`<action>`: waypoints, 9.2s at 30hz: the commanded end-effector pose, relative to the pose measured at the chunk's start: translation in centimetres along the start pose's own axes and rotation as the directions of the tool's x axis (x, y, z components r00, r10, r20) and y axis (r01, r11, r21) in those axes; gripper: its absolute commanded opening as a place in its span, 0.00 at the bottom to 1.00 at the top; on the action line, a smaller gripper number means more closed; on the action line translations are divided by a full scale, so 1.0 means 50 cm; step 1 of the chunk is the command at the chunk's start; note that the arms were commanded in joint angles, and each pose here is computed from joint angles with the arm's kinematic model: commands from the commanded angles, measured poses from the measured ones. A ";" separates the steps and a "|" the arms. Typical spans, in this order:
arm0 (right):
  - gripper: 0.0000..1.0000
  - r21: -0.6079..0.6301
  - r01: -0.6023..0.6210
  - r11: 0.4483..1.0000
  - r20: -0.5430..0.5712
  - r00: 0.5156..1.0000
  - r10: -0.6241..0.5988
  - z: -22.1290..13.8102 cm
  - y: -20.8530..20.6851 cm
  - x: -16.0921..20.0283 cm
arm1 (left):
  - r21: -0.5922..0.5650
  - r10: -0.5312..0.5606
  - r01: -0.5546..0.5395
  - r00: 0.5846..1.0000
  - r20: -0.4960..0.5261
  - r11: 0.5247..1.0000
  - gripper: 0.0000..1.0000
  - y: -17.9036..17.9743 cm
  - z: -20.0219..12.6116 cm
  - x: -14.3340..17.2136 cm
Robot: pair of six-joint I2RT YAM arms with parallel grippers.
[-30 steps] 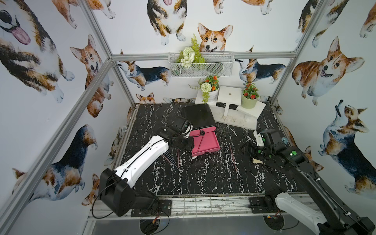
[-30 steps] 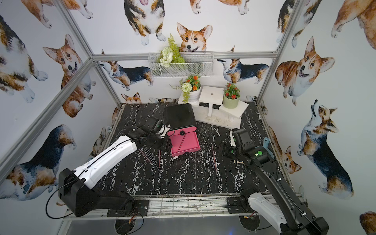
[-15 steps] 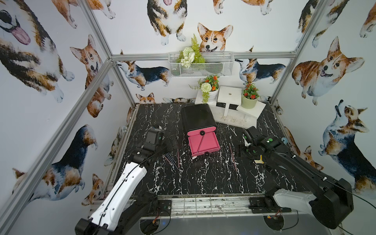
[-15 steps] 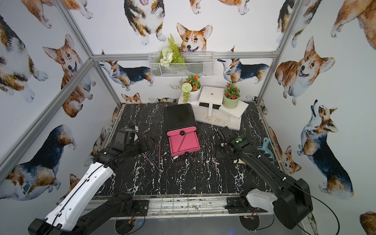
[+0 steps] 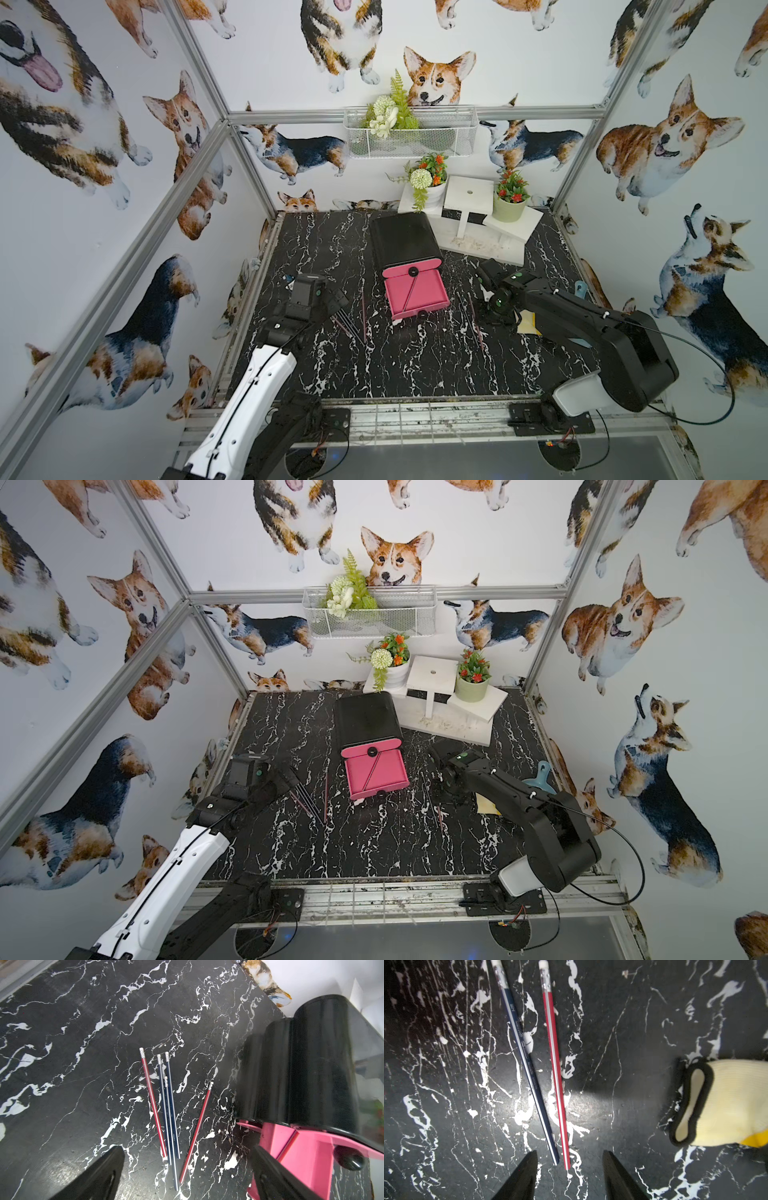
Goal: Please place the pencils in the drawer according to their color
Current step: Pick up the pencil from the center of the board, then place the pencil in the drawer, then pick up the pencil from the center of the board, then place the pencil in the drawer.
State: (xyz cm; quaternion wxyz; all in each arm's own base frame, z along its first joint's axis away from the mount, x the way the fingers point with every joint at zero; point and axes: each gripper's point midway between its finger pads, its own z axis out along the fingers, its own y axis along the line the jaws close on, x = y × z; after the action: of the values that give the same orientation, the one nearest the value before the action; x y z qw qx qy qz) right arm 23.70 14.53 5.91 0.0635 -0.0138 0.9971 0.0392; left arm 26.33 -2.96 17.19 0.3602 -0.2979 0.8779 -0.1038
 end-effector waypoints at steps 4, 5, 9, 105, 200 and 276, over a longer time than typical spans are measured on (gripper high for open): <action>0.49 0.012 0.024 1.000 -0.034 0.999 -0.024 0.046 0.011 -0.016 | -0.033 -0.027 0.027 1.000 0.006 0.999 1.00 0.016 0.009 -0.001; 0.48 0.016 0.023 1.000 -0.045 0.999 -0.023 0.053 0.010 -0.013 | -0.033 -0.027 0.027 1.000 0.006 0.999 1.00 0.016 0.009 -0.001; 0.45 0.041 0.017 0.999 -0.069 0.998 -0.014 0.075 0.002 -0.006 | -0.030 -0.032 0.032 0.999 0.001 0.999 1.00 0.017 0.012 0.000; 0.00 -0.697 -0.373 0.612 -0.254 0.927 0.275 -0.107 0.356 -0.108 | 0.052 0.110 -0.104 0.987 -0.116 0.993 1.00 -0.027 0.051 0.018; 0.57 -0.447 -0.174 0.878 0.284 0.903 0.323 -0.224 0.082 -0.095 | -0.373 -0.070 -0.140 0.865 -0.496 0.917 0.40 0.144 0.282 0.127; 0.54 -0.447 -0.220 0.867 0.399 0.818 0.413 -0.282 0.021 -0.091 | 0.507 0.944 -0.814 0.330 0.001 0.284 0.00 -0.425 -0.061 0.202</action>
State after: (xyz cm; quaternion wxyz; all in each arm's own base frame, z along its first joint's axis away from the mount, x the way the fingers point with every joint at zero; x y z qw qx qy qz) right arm 26.51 15.05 20.50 0.2946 0.1423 0.9105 0.2530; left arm 28.41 -24.99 22.78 0.2930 0.3241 0.8930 -0.1084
